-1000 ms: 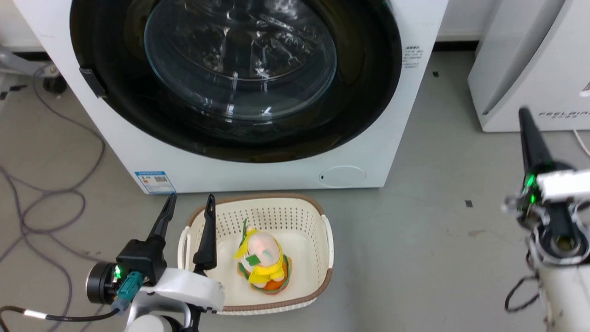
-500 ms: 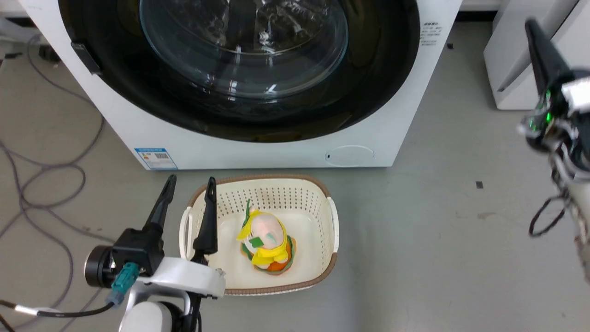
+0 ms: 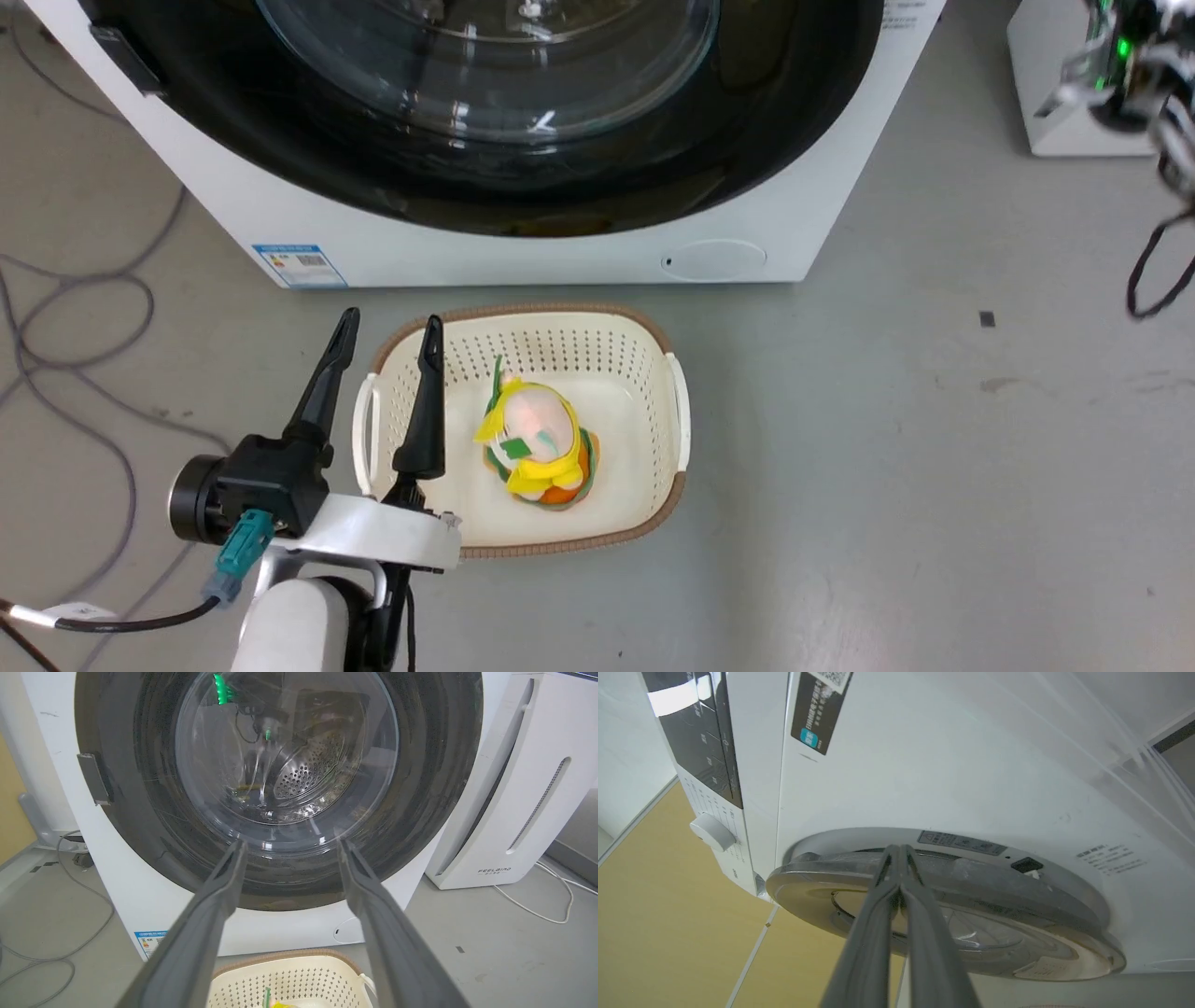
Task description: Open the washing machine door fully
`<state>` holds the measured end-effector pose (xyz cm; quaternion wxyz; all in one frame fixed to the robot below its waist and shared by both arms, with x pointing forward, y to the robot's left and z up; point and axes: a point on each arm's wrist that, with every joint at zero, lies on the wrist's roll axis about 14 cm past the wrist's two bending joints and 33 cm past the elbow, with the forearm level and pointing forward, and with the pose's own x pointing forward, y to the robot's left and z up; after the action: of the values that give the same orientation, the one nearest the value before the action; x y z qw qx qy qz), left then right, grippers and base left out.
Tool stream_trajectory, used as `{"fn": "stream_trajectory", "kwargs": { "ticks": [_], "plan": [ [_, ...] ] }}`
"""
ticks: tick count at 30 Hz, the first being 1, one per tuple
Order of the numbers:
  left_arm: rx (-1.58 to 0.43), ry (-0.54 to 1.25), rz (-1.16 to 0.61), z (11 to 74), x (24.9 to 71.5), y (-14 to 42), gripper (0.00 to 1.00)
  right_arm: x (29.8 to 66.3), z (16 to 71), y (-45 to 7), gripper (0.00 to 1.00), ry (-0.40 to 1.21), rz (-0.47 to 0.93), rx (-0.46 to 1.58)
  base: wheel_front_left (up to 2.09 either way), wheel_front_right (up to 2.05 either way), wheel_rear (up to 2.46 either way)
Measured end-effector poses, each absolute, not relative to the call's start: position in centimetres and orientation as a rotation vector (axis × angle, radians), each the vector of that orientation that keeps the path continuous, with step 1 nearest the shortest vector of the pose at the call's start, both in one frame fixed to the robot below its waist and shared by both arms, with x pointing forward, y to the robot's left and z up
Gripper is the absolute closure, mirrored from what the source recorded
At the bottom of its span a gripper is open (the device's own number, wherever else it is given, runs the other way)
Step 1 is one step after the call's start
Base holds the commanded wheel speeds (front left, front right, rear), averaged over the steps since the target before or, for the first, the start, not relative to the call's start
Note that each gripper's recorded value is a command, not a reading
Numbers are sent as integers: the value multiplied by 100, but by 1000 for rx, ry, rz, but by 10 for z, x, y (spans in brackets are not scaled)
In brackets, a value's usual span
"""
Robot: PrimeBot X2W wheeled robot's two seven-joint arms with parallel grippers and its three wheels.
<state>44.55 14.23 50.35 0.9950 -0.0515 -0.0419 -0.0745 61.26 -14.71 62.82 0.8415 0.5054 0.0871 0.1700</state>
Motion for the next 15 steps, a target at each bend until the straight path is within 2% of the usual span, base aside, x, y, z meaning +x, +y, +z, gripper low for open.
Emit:
{"fn": "stream_trajectory", "kwargs": {
  "ticks": [15],
  "plan": [
    [-138,-91,-163,492,465,139,0,648,613,-109,100,456,419,857,0,0,0]
  ]
}}
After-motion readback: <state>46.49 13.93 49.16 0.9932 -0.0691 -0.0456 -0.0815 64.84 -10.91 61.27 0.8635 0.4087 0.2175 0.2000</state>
